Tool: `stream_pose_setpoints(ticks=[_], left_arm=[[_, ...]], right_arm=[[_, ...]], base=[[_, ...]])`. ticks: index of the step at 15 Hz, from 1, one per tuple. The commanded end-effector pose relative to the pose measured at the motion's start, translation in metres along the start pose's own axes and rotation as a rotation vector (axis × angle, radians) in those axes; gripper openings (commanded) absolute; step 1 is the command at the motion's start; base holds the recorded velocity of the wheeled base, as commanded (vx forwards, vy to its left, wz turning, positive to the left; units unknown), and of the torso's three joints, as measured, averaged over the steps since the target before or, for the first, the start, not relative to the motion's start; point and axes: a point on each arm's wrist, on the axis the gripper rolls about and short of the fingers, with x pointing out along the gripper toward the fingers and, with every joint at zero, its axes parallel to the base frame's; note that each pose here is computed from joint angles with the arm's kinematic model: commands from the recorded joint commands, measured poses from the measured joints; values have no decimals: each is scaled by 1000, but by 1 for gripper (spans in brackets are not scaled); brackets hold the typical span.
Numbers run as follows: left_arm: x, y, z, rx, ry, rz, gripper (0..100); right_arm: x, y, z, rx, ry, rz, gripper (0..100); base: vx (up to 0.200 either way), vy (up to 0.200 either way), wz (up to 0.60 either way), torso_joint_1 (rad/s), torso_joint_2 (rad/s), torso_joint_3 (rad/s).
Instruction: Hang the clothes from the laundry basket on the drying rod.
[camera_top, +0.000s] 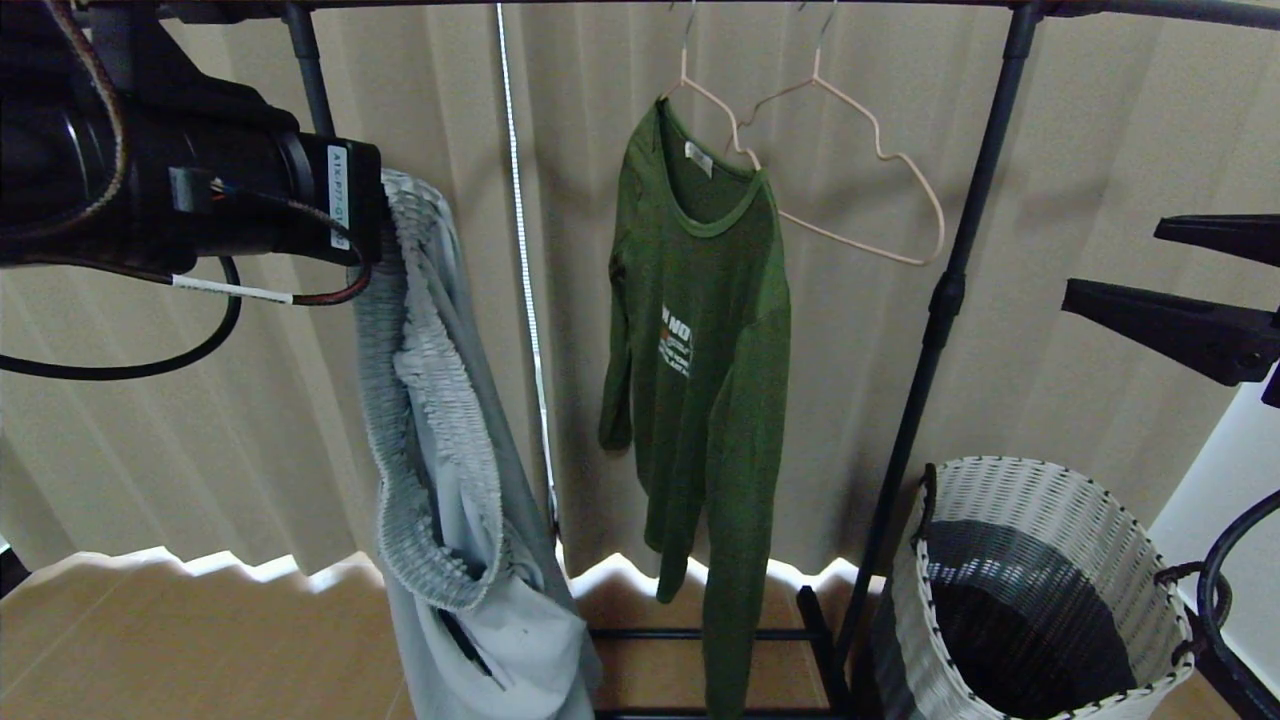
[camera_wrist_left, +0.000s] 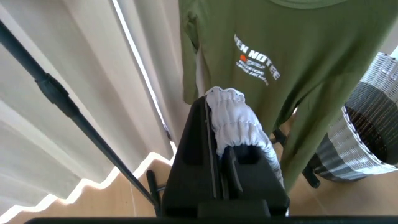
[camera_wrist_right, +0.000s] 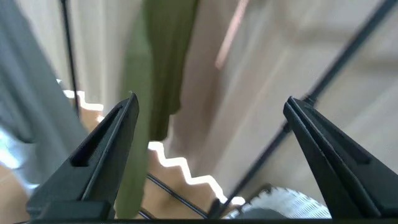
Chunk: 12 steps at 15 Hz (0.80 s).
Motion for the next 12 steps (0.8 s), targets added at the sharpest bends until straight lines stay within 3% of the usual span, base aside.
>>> stream_pose_setpoints(ticks=[1, 4, 10, 12], left_arm=[[0, 0, 0, 0, 1, 0, 0], [0, 0, 1, -1, -2, 2, 0], [0, 1, -6, 1, 21, 8, 0], [-9, 8, -8, -4, 15, 41, 0]], right_arm=[[1, -3, -4, 4, 15, -17, 100], [0, -10, -7, -49, 31, -63, 100], [0, -10, -14, -49, 56, -75, 100], [0, -15, -16, -59, 60, -133, 100]], base=[[0, 0, 0, 0, 0, 0], [0, 0, 0, 0, 0, 0], [0, 0, 0, 0, 0, 0], [0, 0, 0, 0, 0, 0]])
